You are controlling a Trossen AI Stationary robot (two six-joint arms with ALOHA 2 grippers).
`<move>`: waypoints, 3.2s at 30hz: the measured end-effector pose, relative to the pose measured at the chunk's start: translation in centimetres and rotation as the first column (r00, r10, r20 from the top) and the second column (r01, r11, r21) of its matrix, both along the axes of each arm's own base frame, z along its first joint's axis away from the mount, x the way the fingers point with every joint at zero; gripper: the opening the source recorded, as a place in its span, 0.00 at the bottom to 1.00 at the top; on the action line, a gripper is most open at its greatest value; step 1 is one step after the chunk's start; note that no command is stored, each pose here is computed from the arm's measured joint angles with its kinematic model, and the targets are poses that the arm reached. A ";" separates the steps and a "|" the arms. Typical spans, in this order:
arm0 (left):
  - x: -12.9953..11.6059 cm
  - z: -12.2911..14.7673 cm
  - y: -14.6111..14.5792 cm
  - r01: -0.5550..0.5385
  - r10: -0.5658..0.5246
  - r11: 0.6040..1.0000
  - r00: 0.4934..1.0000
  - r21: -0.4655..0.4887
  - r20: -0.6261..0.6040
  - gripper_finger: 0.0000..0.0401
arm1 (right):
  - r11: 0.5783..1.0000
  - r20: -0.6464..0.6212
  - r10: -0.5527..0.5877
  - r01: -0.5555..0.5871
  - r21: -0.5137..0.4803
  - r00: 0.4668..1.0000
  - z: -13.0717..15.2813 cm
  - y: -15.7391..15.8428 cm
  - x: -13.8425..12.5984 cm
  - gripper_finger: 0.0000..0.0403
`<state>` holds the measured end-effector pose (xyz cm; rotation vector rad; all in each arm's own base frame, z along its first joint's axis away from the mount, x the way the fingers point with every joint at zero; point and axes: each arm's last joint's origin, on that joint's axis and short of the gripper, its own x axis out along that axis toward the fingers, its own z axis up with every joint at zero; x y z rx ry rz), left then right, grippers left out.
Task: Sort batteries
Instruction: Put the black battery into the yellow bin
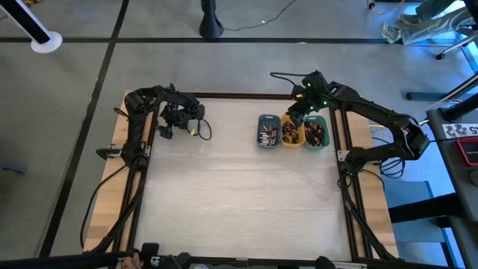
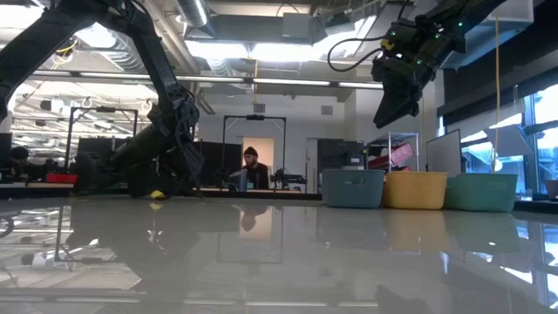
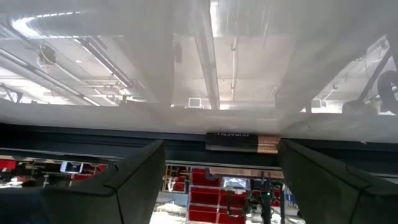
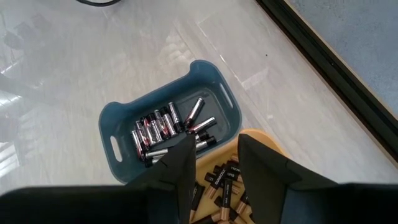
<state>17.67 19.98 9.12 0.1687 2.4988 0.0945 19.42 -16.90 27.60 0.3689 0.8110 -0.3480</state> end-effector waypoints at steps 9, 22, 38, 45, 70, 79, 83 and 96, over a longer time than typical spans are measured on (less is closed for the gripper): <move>-0.1 -0.1 0.3 -0.020 0.019 0.999 1.000 0.031 0.024 0.75 | 1.000 -0.001 0.000 0.000 0.001 1.000 0.0 0.0 0.0 0.30; -1.0 -0.1 1.0 -0.065 0.064 0.998 0.998 0.012 0.022 0.75 | 1.000 0.002 0.000 0.000 -0.001 1.000 0.0 0.0 0.0 0.30; -1.1 -0.1 1.0 -0.033 0.033 0.999 0.999 -0.035 0.009 0.75 | 1.000 -0.003 -0.008 0.009 0.012 1.000 0.0 0.0 0.0 0.30; -1.1 -0.1 1.0 -0.035 0.036 0.999 0.999 -0.031 0.010 0.75 | 1.000 -0.002 -0.009 0.009 0.011 1.000 0.0 0.0 0.0 0.30; -1.1 -0.1 1.0 -0.039 0.039 0.999 0.999 -0.030 0.010 0.75 | 1.000 0.002 -0.008 0.008 0.007 1.000 0.0 0.0 0.0 0.30; -1.1 -0.1 1.0 -0.048 0.048 0.999 0.999 -0.018 0.012 0.75 | 1.000 0.004 -0.009 0.009 0.005 1.000 0.0 0.0 0.0 0.30; -1.1 -0.1 1.0 -0.048 0.048 0.999 0.999 -0.018 0.012 0.75 | 1.000 0.004 -0.008 0.008 0.006 1.000 0.0 0.0 0.0 0.30; -1.1 -0.2 1.0 -0.054 0.054 0.998 0.998 -0.013 0.017 0.75 | 1.000 -0.004 -0.009 0.009 0.013 1.000 0.0 0.0 0.0 0.30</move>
